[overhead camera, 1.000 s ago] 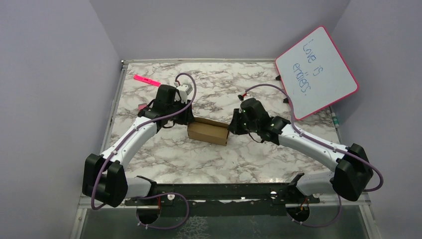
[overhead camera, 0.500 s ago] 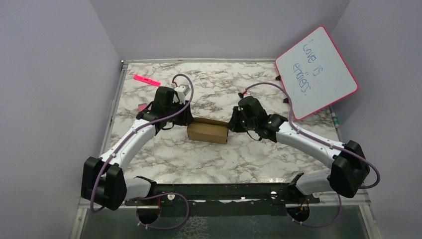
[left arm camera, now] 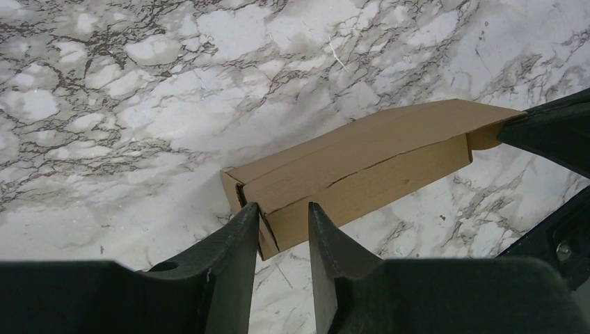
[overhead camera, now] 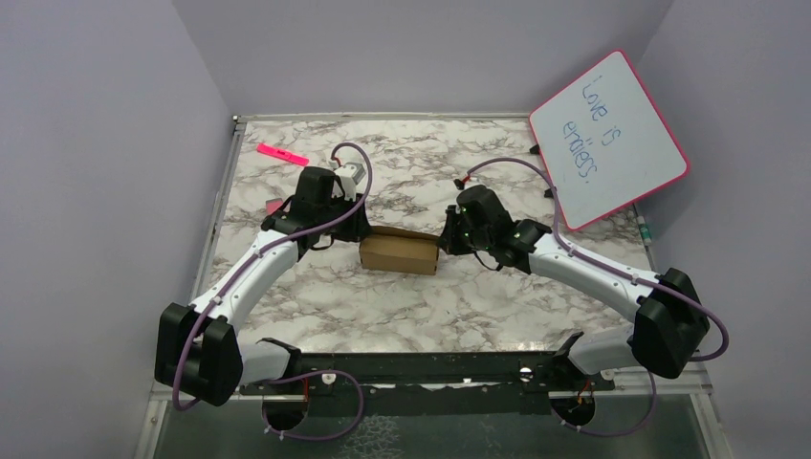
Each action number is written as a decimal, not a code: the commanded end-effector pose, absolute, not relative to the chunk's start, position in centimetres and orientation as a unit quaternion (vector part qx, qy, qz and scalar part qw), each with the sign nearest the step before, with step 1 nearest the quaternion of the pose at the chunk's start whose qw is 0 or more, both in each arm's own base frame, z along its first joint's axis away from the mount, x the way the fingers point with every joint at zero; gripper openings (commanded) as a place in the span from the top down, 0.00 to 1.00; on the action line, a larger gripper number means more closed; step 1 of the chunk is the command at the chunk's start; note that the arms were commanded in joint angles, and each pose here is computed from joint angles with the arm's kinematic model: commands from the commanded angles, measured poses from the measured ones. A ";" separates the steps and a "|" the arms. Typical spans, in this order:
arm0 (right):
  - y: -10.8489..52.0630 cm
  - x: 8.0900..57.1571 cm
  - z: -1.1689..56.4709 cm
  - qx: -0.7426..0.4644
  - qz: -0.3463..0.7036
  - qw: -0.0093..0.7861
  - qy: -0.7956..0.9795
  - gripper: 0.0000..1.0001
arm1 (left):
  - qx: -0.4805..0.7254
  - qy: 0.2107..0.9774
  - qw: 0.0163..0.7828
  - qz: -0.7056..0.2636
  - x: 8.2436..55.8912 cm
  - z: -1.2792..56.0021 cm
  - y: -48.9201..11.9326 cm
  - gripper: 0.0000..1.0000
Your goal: Fold the paper box
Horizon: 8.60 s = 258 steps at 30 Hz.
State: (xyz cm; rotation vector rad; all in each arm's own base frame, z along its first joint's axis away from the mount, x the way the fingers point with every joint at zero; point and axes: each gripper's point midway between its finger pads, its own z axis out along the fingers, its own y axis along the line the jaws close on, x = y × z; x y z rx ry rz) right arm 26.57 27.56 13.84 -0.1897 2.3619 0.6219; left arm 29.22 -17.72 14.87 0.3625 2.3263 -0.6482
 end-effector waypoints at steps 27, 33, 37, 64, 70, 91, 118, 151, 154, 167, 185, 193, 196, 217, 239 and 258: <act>28.5 26.2 13.5 -0.111 0.254 0.336 0.900 0.96 | 0.119 0.892 0.365 -0.240 30.0 15.0 -17.5 0.79; 28.5 26.2 13.6 -0.113 0.254 0.339 0.899 0.96 | 0.125 0.895 0.365 -0.223 29.9 14.0 -16.9 0.79; 28.5 26.3 13.7 -0.116 0.255 0.341 0.897 0.96 | 0.125 0.902 0.360 -0.203 29.5 12.5 -16.1 0.80; 27.3 27.9 18.9 -0.127 0.240 0.424 0.864 0.45 | 0.014 0.866 0.461 -0.192 28.0 16.6 -13.0 0.39; 26.7 27.7 16.9 -0.122 0.220 0.409 0.877 0.54 | 0.055 0.881 0.429 -0.195 28.6 15.4 -14.1 0.52; 28.7 27.7 16.4 -0.116 0.255 0.384 0.880 0.95 | 0.090 0.888 0.390 -0.225 29.0 14.8 -16.1 0.79; 29.4 28.8 15.7 -0.030 0.259 0.361 0.895 0.99 | 0.082 0.889 0.377 -0.247 28.4 14.1 -16.7 0.83; 28.0 27.3 11.7 -0.102 0.227 0.352 0.902 0.99 | 0.116 0.889 0.407 -0.177 29.8 15.3 -14.8 0.91; 28.0 27.3 11.7 -0.105 0.228 0.351 0.902 0.99 | 0.116 0.889 0.409 -0.170 30.0 15.3 -14.6 0.92; 28.3 27.0 12.1 -0.113 0.241 0.354 0.897 0.99 | 0.076 0.904 0.369 -0.203 28.2 12.6 -15.2 0.92; 28.1 26.1 11.9 -0.122 0.278 0.384 0.872 0.99 | -0.033 0.868 0.431 -0.246 26.7 14.8 -14.2 0.58; 28.1 26.3 12.6 -0.114 0.285 0.399 0.864 0.99 | -0.136 0.812 0.477 -0.308 26.7 17.8 -13.9 0.32; 27.7 26.4 13.2 -0.091 0.288 0.408 0.861 0.92 | -0.168 0.798 0.481 -0.321 27.3 17.5 -13.8 0.32; 28.1 28.3 15.2 0.023 0.451 0.363 0.815 0.35 | -0.244 0.784 0.469 -0.325 28.5 11.1 -12.6 0.61; 27.4 24.8 4.9 -0.012 0.455 0.295 0.840 0.53 | -0.222 0.817 0.417 -0.331 25.9 6.2 -13.3 0.65; 27.4 25.5 5.4 -0.068 0.436 0.327 0.836 0.47 | -0.220 0.868 0.370 -0.247 23.7 0.0 -11.3 0.62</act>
